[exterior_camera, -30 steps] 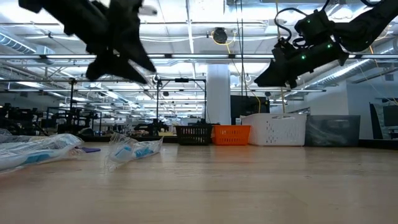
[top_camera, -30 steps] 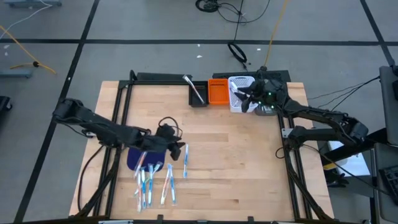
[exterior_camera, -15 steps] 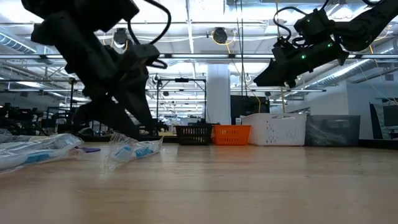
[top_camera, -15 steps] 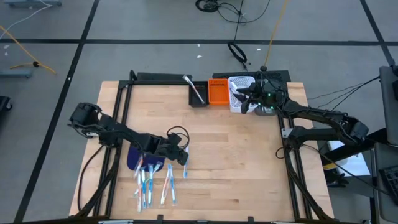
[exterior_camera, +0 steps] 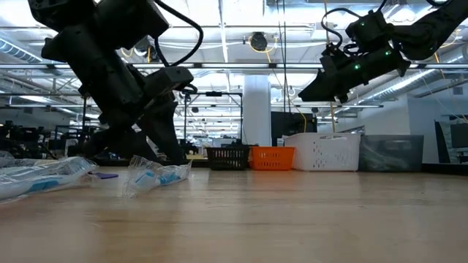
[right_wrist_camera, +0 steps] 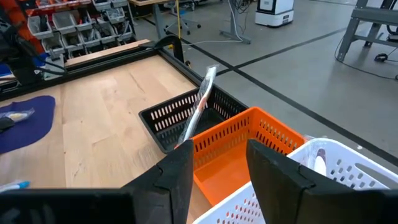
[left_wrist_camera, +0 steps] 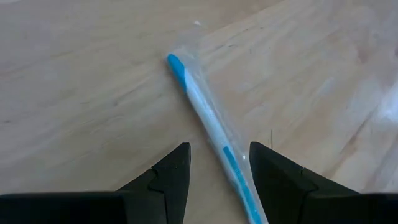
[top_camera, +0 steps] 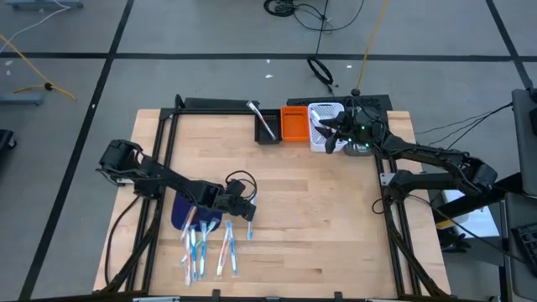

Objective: Pick & Place Toothbrushes
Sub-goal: Put the blue toothbrush into the orange bin

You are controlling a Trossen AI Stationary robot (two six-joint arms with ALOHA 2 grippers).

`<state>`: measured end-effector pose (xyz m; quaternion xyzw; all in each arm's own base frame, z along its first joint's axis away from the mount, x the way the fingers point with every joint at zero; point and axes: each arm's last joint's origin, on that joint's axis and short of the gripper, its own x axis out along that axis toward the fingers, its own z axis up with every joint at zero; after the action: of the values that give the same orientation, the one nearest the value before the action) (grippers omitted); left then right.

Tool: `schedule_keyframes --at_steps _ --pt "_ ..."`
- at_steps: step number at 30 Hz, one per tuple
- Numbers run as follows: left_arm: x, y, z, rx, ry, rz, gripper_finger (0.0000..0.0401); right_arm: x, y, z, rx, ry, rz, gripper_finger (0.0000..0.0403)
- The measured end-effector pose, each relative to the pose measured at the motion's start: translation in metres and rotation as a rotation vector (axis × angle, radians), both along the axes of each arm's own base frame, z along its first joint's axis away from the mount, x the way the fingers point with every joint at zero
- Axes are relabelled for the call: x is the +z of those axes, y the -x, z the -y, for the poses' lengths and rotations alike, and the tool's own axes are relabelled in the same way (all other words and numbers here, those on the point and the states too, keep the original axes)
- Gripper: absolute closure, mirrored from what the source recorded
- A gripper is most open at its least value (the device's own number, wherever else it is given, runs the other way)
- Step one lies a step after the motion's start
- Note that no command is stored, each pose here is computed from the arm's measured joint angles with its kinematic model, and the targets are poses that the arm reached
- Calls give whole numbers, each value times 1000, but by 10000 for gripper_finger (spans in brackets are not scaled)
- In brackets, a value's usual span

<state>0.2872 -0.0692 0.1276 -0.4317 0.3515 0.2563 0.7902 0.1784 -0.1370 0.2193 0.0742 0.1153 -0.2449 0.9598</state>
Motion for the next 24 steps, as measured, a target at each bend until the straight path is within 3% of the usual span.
schedule_keyframes --at_steps 6,12,15,19,24 --pt "-8 -3 1 14 14 -18 236 0 0 0 2 3 -6 264" --pt "-11 -20 5 -17 0 -87 244 -1 0 0 1 -1 -12 264" --pt "-4 -24 4 -22 -11 -150 286 -1 0 0 1 -1 -12 264" --pt "2 -29 3 -65 -40 -185 377 -2 0 0 0 -5 -17 264" --pt "9 -36 4 -105 -89 -148 392 -2 1 0 -1 -18 -20 264"
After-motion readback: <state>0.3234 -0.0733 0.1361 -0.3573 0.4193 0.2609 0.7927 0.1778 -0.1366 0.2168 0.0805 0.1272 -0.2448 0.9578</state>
